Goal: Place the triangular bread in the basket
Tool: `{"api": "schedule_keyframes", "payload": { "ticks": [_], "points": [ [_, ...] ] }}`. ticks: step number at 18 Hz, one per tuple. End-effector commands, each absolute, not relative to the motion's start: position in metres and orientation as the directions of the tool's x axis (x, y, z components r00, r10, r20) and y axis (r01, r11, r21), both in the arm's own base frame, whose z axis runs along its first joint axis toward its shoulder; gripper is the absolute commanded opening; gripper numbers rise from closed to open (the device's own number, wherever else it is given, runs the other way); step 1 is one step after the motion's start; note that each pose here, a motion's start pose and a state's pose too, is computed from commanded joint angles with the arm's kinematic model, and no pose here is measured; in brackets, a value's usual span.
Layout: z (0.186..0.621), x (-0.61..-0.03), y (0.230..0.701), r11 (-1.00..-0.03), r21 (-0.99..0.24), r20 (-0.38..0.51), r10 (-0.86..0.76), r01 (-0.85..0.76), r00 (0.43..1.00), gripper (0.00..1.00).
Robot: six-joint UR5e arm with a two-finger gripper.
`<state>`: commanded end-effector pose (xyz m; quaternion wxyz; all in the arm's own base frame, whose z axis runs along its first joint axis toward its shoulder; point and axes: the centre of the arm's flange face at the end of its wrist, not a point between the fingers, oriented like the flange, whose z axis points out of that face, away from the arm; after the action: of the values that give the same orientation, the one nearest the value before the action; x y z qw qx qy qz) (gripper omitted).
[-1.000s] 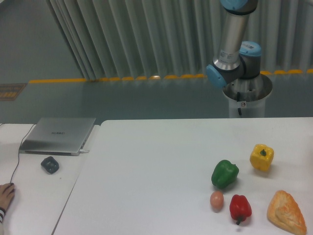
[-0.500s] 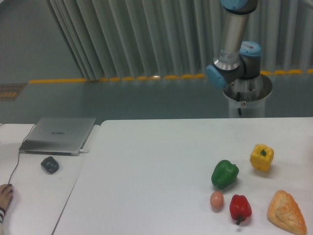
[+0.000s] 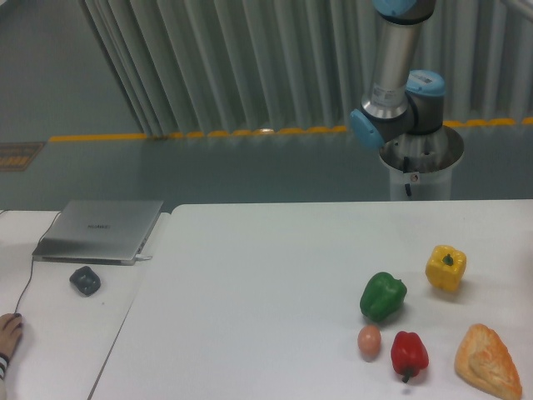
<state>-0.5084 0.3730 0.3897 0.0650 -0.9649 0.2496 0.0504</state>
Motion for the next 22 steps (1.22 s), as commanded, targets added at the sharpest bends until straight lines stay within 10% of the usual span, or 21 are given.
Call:
{"api": "schedule_keyframes", "payload": {
  "ticks": [11, 22],
  "points": [
    [0.362, -0.462, 0.474, -0.976, -0.21, -0.107, -0.039, -0.061, 0.994, 1.0],
    [0.312, -0.459, 0.508, -0.93, -0.219, -0.003, 0.304, 0.296, 0.953, 1.0]
  ]
}}
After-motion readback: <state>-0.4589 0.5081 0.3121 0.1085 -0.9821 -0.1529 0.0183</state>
